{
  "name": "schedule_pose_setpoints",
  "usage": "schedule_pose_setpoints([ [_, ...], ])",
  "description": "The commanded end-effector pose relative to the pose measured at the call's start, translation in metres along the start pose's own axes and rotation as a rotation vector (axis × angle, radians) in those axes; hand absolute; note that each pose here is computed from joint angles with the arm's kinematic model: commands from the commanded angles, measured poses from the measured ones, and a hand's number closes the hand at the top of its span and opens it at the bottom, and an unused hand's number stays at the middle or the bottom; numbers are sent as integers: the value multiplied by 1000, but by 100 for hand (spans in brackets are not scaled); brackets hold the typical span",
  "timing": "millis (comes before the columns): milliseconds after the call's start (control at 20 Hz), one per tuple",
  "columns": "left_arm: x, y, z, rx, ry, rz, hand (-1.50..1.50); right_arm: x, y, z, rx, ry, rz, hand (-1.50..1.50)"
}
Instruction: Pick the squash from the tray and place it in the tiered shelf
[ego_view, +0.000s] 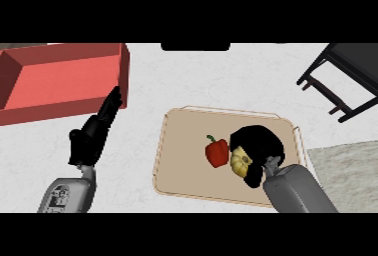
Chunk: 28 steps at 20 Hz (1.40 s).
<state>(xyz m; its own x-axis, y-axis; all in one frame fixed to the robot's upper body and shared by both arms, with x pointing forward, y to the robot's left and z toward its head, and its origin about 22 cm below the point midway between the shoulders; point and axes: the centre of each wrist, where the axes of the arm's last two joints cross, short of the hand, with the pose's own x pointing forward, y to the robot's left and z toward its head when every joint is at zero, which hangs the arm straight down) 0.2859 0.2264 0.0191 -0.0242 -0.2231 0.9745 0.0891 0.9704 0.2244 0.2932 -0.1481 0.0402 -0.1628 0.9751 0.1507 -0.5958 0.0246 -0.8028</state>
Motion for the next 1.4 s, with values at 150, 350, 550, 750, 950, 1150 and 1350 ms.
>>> schedule_pose_setpoints([
  [150, -20, -15, -7, -8, 5, -15, 0, -13, 12, 0, -60, -36, 37, 150],
  [350, -7, -13, 5, -5, -4, -4, 0, -11, 20, -5, -94, -84, -18, 150],
  [550, -8, 7, 10, 37, 23, -13, 0, -116, 9, 75, -169, -250, -8, 150],
  [750, -9, 11, 7, 52, 18, -1, 0, -181, 7, 114, -256, -388, -109, 150],
  [950, -14, 16, 14, 51, 42, -5, 0, -222, 17, 144, -353, -503, -369, 150],
  [1150, -13, 6, 19, 29, 14, -7, 0, -263, -3, 193, -460, -574, -444, 150],
  [1350, -15, 13, 10, 35, 19, -12, 0, -288, -15, 237, -554, -555, -517, 150],
])
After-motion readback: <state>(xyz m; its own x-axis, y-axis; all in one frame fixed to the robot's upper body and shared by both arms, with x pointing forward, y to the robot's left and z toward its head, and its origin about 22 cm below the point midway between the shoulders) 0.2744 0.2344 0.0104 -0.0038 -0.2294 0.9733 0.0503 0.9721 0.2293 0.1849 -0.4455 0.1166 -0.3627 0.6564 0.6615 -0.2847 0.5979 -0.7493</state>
